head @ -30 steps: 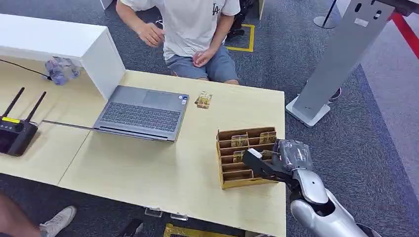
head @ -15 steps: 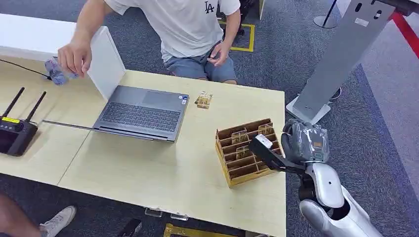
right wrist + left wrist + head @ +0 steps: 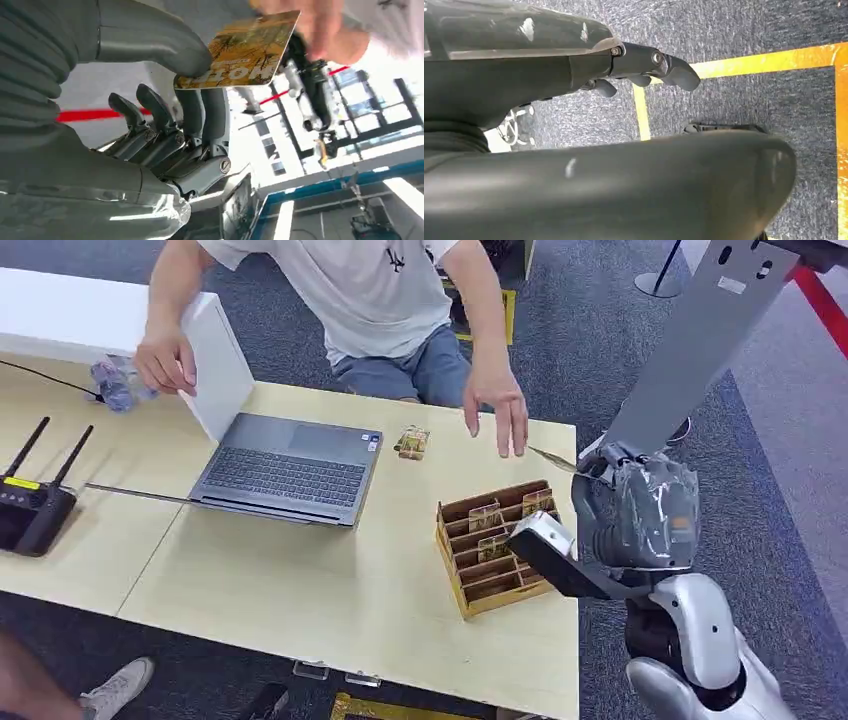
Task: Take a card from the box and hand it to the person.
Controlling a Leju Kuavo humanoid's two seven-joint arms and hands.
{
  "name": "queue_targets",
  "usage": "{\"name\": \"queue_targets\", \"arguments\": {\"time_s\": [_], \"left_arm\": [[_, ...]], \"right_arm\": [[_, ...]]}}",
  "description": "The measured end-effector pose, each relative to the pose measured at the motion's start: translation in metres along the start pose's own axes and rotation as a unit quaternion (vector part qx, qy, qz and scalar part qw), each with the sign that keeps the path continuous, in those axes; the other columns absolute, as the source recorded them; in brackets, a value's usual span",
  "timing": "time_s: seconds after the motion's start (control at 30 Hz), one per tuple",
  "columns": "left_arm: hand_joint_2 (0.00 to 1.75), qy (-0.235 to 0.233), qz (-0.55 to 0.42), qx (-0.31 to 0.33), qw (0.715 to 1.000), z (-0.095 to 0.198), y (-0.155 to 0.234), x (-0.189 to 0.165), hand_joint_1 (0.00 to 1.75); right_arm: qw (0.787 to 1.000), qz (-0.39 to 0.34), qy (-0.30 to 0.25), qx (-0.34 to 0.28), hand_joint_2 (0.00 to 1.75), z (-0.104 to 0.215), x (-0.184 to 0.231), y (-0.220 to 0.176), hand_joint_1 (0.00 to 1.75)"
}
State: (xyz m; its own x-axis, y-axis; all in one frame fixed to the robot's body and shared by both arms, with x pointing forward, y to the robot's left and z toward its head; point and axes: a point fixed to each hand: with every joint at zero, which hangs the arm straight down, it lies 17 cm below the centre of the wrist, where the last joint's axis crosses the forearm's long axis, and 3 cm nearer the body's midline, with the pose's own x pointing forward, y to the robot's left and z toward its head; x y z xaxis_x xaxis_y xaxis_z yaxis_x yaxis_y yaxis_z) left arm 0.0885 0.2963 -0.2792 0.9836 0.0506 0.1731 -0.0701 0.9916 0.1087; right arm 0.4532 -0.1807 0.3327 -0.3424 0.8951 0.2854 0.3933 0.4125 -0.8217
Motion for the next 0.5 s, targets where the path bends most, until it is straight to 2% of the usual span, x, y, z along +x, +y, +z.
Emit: {"name": "queue_targets", "arguments": {"time_s": [0.23, 0.5], "left_arm": [[0.00, -0.001, -0.001, -0.002, 1.000, 0.000, -0.001, 0.001, 0.00], [0.00, -0.005, -0.004, -0.008, 1.000, 0.001, -0.003, 0.002, 0.00]], "right_arm": [[0.988, -0.148, -0.029, 0.042, 1.75, 0.014, 0.025, 0.022, 1.59], [0.982, -0.179, -0.025, 0.058, 1.75, 0.021, 0.029, 0.035, 1.59]]}}
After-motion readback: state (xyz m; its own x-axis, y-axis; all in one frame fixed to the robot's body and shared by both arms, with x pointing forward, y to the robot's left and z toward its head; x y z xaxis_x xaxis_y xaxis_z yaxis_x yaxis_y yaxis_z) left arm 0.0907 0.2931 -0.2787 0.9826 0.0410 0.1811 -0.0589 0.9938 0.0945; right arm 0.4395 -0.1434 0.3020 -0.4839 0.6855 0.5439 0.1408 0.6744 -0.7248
